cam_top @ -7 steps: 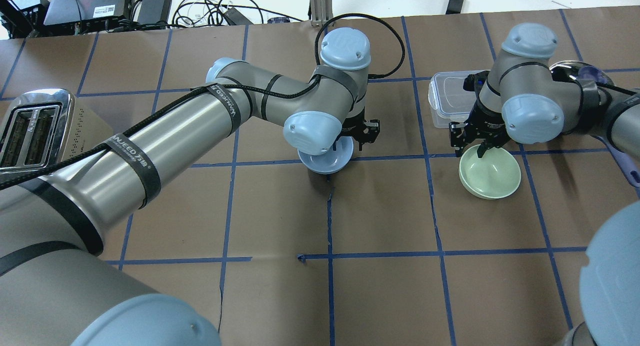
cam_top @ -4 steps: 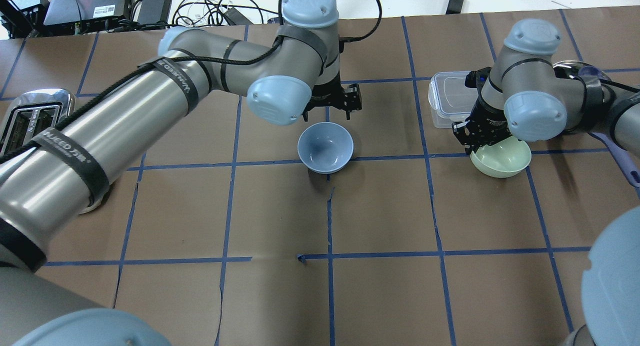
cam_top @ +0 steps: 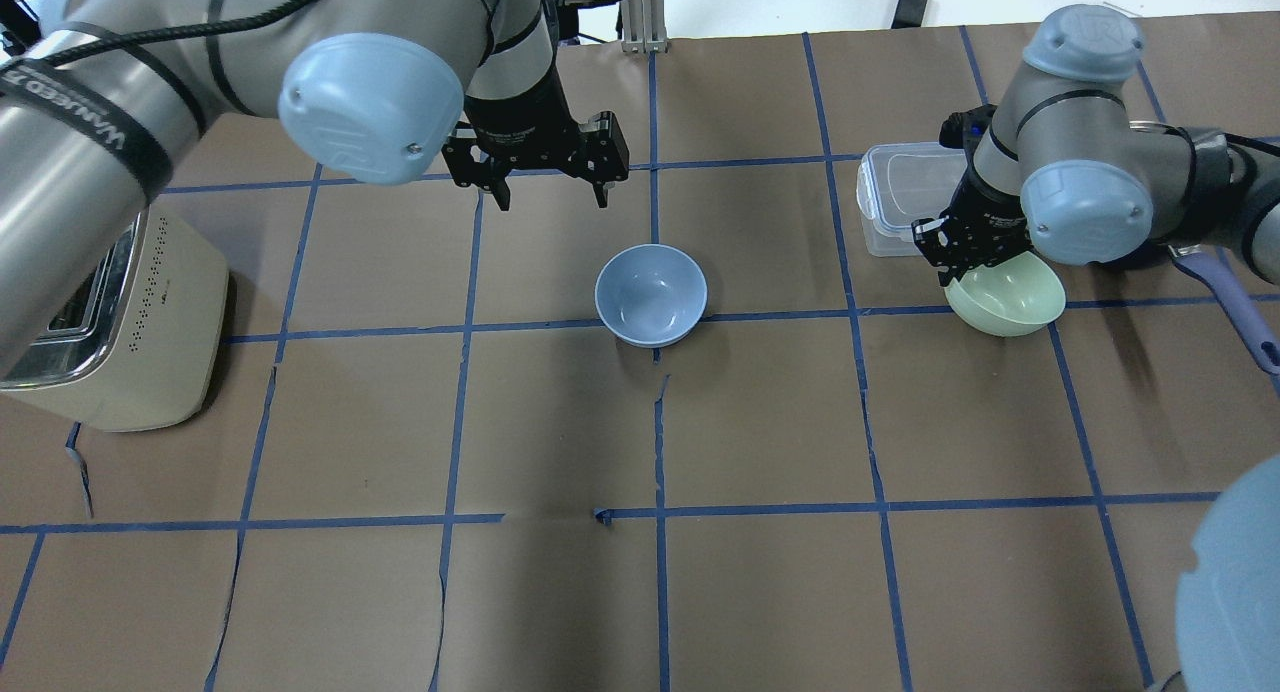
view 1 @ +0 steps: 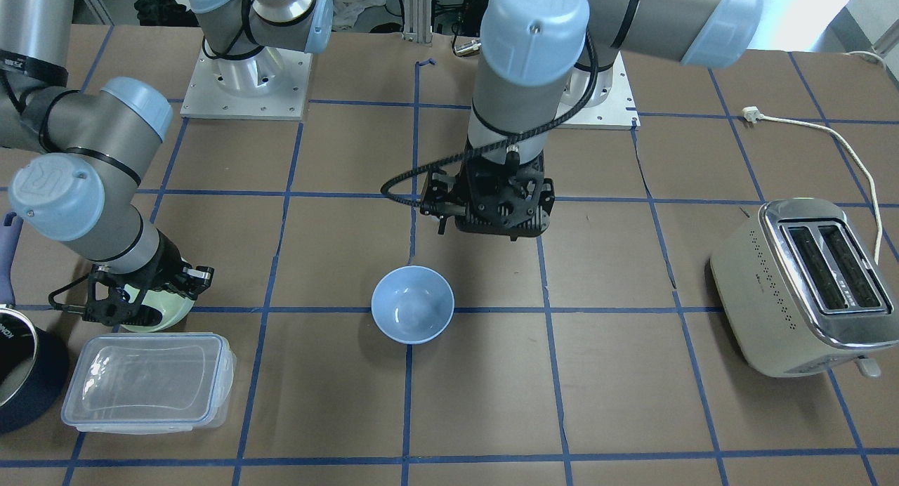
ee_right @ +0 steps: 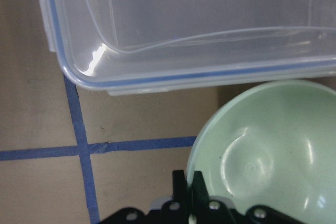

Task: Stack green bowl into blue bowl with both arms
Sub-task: 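Set the blue bowl down mid-table and raise the left gripper away, then carry the green bowl with the right gripper over the blue bowl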

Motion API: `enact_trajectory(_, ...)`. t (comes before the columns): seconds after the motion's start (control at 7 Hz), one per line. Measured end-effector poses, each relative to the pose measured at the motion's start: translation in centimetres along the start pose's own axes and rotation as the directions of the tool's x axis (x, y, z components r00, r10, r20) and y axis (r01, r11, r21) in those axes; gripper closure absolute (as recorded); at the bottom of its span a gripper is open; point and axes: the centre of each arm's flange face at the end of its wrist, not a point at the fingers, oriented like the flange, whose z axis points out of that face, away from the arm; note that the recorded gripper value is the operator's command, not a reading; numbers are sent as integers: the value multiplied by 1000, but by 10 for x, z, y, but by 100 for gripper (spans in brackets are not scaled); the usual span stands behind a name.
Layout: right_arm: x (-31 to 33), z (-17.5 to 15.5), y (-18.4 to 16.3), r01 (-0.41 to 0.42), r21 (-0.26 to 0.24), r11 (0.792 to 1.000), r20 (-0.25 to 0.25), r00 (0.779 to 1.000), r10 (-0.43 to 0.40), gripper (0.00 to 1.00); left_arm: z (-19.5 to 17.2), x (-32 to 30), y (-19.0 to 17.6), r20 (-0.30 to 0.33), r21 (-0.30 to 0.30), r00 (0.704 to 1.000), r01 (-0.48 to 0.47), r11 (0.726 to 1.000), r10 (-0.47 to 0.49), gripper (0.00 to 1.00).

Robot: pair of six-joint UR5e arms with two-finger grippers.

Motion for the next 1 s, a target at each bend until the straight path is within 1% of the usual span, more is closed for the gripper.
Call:
enact_trajectory(0.14, -4, -11, 4, 1, 15, 1000, -2, 1000, -1, 100, -20, -5, 13, -2, 21, 1000, -8, 1000, 8, 0)
enact_trajectory(0.29, -14, -20, 8, -3, 26, 1000, -6, 1000, 3, 100, -26, -14, 22, 12, 20, 1000, -2, 1000, 2, 0)
enact_trajectory(0.43, -34, -32, 14, -18, 47, 999, -11, 1000, 18, 100, -31, -33, 28, 36, 14, 999, 25, 1000, -26, 0)
enact_trajectory(0.57, -65, -41, 22, -20, 77, 997, -14, 1000, 22, 100, -39, -62, 28, 46, 21, 996, 74, 997, -75, 0)
enact_trajectory(0.71, -99, -49, 29, -4, 118, 993, -14, 1000, 6, 100, -48, -92, 26, 47, 34, 991, 122, 992, -124, 0)
enact_trajectory(0.86, -130, -54, 37, 23, 161, 987, -18, 1000, -21, 100, -55, -109, 26, 45, 45, 988, 145, 988, -147, 0)
enact_trajectory(1.0, -165, -58, 48, 68, 202, 977, -34, 997, -62, 100, -58, -117, 26, 45, 51, 989, 136, 989, -138, 0)
